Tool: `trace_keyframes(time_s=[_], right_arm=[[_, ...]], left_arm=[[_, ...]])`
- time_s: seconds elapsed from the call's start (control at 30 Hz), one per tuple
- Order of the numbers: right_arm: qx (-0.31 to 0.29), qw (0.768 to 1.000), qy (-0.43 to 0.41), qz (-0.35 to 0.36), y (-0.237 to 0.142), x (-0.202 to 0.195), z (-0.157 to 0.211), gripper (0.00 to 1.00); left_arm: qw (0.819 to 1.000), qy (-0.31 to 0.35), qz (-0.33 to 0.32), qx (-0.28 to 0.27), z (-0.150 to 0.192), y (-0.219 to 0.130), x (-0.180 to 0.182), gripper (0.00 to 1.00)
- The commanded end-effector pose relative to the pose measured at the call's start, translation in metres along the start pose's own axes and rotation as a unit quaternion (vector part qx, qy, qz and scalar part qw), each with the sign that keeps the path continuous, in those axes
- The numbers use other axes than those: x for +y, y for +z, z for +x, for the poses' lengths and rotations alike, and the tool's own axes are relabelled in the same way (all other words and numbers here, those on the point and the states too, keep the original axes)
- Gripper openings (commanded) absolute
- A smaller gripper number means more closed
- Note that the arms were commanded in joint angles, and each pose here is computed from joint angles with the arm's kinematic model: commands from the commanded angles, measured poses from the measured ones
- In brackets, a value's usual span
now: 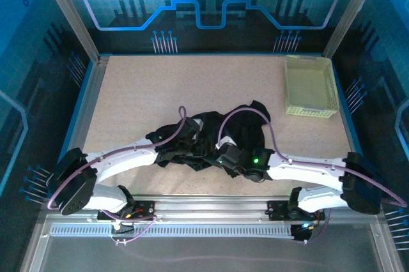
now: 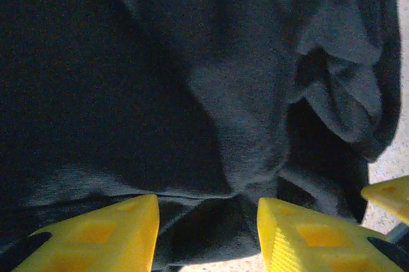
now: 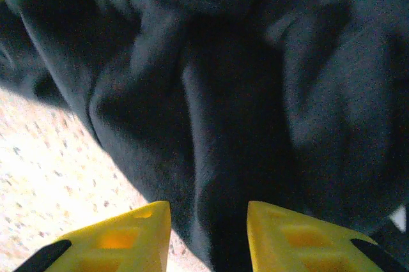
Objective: Fold the inside-out t-shirt
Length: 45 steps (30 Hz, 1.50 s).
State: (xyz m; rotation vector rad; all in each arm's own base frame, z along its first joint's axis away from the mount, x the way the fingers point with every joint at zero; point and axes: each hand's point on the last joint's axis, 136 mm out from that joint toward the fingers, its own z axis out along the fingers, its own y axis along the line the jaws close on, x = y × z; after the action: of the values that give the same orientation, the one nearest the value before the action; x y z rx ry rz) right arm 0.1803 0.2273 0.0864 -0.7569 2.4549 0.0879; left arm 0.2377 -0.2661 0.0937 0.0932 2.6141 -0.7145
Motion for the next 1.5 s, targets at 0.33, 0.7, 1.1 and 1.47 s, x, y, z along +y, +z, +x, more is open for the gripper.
trace_keyframes(time_s=[0.33,0.7,1.1,1.47], right_arm=[[-0.008,0.974,0.224,-0.039,0.003,-0.025,-0.030,0.37],[0.033,0.967,0.221,0.126,0.029,-0.071,-0.001,0.51],[-0.038,0.957,0.289,-0.008,0.010,-0.074,-0.037,0.03],[-0.007,0.944,0.327,0.044,-0.001,-0.123,-0.011,0.40]], left_arm=[[0.998,0.010,-0.064,0.012,-0.006,0.032,-0.008,0.61],[0.998,-0.004,-0.059,0.037,0.004,0.061,-0.008,0.41],[0.976,0.045,0.207,-0.053,-0.012,0.009,-0.085,0.00],[0.942,0.109,0.307,-0.078,0.004,-0.038,-0.100,0.00]])
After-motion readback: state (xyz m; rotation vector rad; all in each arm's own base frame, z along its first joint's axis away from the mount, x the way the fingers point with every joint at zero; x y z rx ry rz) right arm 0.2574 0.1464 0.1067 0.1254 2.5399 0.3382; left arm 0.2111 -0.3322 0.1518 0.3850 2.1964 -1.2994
